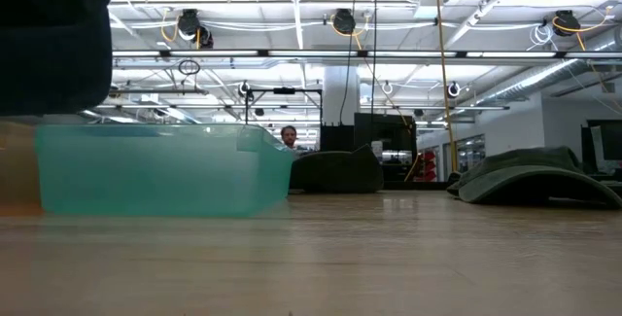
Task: Pick & Place hat
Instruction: Put the bottom blue cap into the orange bin
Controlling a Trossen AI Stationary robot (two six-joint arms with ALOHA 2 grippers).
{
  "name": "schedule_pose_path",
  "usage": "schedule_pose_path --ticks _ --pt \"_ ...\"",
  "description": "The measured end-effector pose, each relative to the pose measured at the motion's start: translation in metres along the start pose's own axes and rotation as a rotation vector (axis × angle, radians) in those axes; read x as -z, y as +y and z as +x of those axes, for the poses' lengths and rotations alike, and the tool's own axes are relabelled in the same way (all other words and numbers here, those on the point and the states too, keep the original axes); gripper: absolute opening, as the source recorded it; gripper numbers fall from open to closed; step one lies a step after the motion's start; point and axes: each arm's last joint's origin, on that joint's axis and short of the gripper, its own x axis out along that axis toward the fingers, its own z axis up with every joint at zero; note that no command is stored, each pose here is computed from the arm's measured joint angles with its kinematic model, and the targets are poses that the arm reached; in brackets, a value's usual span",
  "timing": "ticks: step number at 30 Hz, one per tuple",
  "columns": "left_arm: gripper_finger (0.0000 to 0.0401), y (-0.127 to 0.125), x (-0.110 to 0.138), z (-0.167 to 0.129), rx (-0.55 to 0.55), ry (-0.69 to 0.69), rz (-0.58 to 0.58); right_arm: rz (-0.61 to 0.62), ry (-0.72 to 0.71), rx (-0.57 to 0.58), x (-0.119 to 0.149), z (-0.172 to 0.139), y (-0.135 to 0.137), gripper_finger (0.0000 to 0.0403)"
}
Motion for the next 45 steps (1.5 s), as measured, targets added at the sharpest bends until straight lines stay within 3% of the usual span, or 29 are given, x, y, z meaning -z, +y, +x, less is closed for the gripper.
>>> schedule_pose_path --ticks 7,17,24,32,45 --pt "0.0020 -0.001 0.003 0.002 -0.087 -0.045 0.073 0.010 0.015 0.002 0.002 0.000 0.000 0.0119" --pt "0.0020 0.020 0.038 0.003 -0.033 -0.008 -0.217 0.048 0.089 0.015 0.010 0.000 -0.001 0.0119" --pt "0.0020 0.041 0.049 0.010 -0.133 -0.070 -0.332 0.026 0.097 0.015 0.010 0.000 -0.002 0.0119" --pt "0.0020 0.057 0.051 0.044 -0.177 0.093 -0.308 0.026 0.097 0.015 0.011 0.000 -0.002 0.0118" --pt "0.0020 0.099 0.027 0.047 -0.424 0.062 -0.107 -0.008 0.115 0.018 0.013 0.000 -0.002 0.0118"
